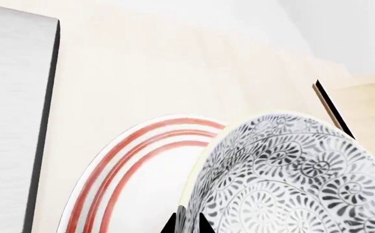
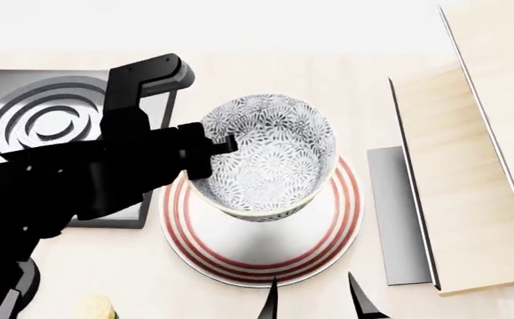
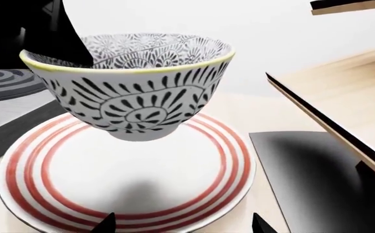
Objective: Pick up the akita bowl and put it on the plate.
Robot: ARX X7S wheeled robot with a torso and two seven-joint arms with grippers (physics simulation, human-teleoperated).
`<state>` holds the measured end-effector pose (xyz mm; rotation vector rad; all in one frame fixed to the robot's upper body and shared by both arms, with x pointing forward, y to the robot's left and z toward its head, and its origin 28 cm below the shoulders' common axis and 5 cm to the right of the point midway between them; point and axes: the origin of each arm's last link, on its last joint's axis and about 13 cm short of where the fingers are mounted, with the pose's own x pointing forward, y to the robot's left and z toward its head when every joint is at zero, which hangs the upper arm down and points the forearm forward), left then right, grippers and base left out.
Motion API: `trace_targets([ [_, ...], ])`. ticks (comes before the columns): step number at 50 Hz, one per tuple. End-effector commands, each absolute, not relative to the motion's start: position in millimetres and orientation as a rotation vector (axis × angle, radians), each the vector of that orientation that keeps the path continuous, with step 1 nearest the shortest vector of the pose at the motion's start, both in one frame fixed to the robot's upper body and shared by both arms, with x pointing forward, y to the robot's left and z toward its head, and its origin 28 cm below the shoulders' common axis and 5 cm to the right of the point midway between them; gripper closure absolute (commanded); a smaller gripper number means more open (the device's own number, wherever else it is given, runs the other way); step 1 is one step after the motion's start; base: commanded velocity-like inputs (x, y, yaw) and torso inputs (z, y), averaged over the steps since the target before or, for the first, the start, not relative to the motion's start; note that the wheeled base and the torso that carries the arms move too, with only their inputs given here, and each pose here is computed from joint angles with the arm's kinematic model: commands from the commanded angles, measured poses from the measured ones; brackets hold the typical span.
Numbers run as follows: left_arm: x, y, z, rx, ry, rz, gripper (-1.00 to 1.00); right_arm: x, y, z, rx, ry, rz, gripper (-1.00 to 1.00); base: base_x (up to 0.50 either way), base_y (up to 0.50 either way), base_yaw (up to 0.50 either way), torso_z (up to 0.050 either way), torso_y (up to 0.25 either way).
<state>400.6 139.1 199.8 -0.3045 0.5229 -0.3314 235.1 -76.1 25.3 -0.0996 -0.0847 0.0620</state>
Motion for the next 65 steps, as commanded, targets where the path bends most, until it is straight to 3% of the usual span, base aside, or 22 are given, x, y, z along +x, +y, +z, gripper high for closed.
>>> trace_targets([
  [1,405.2,135.3,198.9,-0.383,0.488,-0.286,1.0,235.2,-76.7,24.7,-0.098,-0.083,0.061,-1.0,0.0,0.0,0.0,0.0,0.0],
  [65,394.0,131.5,178.3,-0.276,0.499,-0.284,1.0,236.1,-75.8,23.0,-0.096,-0.074,0.066,-1.0,0.0,0.0,0.0,0.0,0.0],
])
